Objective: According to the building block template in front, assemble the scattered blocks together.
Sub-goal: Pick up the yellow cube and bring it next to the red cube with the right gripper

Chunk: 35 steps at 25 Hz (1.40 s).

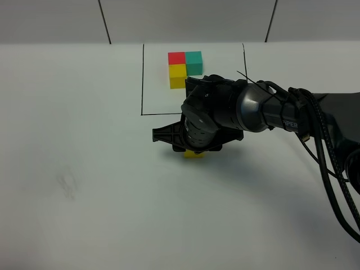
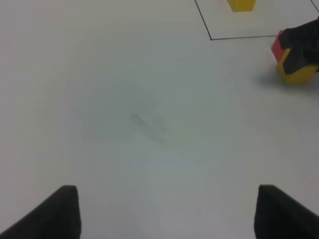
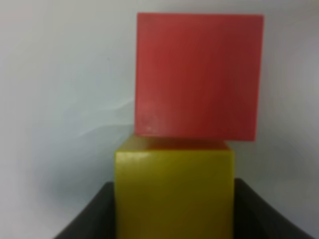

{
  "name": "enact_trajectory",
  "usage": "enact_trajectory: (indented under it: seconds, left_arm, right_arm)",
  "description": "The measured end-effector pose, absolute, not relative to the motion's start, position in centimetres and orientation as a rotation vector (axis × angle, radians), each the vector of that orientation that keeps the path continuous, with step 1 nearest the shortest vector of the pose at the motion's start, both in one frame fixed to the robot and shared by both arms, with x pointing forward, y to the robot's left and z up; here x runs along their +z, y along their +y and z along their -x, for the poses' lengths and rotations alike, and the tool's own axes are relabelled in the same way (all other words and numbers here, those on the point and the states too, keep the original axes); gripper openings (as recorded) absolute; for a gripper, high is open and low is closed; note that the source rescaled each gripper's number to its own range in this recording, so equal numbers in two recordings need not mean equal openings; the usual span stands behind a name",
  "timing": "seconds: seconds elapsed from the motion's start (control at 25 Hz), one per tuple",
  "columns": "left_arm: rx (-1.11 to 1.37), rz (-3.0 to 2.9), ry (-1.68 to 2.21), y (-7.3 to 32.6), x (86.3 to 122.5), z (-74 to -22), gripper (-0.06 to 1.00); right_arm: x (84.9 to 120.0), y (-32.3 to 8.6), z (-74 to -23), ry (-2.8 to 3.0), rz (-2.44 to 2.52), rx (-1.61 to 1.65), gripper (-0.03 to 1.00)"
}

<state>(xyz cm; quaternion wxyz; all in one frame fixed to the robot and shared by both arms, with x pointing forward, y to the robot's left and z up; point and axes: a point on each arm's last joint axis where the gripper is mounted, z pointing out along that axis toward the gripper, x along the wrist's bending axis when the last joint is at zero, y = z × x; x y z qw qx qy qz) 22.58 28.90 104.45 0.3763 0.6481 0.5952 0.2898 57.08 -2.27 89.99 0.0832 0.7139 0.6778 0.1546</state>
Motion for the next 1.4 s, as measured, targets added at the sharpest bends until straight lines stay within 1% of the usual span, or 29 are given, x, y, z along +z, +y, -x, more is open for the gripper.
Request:
enact_trajectory:
  seconds: [1.2,1.24,1.28,1.32,1.4]
  left_arm:
    - [0.741,-1.658,1.523,28.9,104.45,-22.58,0.69]
    - [0.741,-1.658,1.523,28.9,104.45,-22.58,0.69]
    - [0.741,-1.658,1.523,28.9,104.45,-22.58,0.69]
    - [0.741,-1.658,1.523,28.9,104.45,-22.58,0.69]
    - [0.741,-1.658,1.523,28.9,104.45,-22.58,0.69]
  right_arm:
    - [90.07,-2.37,-57.03,2.035,-2.089,0.44,0.01]
    - [90.14,-2.43,-56.97,2.033,-2.093,0.429,0.04]
    - [90.2,-2.59,-56.84,2.03,-2.097,0.402,0.1]
    - [90.18,-2.78,-56.7,2.028,-2.101,0.367,0.21]
    - [90.72,-3.05,-56.51,2.018,-2.106,0.338,0.48]
